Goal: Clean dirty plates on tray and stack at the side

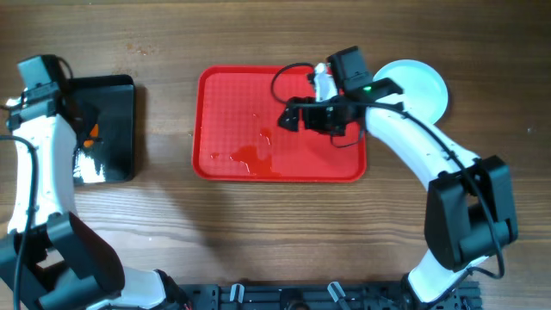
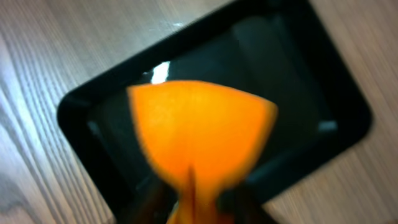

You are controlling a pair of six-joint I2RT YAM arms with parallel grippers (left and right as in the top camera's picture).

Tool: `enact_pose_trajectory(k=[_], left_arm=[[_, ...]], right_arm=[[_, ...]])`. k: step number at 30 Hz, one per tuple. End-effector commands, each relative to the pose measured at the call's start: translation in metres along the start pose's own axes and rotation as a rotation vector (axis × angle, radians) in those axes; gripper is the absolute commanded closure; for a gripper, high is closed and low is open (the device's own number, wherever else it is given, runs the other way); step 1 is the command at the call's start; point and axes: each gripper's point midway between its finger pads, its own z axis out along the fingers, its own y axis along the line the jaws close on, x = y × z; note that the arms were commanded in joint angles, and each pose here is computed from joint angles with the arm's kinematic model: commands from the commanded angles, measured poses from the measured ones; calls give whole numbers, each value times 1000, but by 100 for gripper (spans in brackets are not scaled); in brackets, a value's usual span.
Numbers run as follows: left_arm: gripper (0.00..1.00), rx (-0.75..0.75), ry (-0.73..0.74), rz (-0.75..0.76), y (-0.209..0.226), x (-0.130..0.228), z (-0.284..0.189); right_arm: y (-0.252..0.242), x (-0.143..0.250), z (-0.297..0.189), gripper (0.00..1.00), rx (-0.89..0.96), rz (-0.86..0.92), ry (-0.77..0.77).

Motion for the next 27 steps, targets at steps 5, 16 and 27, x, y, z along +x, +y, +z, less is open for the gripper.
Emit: enact_pose_trajectory(k=[5, 16, 27], left_arm=[[54, 106, 139, -23, -12, 19, 11], [0, 269, 383, -29, -35, 64, -5], [0, 258, 405, -29, -32, 68, -6]], right_arm=[[33, -7, -16, 1, 14, -50, -93], [92, -2, -153, 0, 53, -222, -426], [101, 80, -192, 0, 178, -284, -394]])
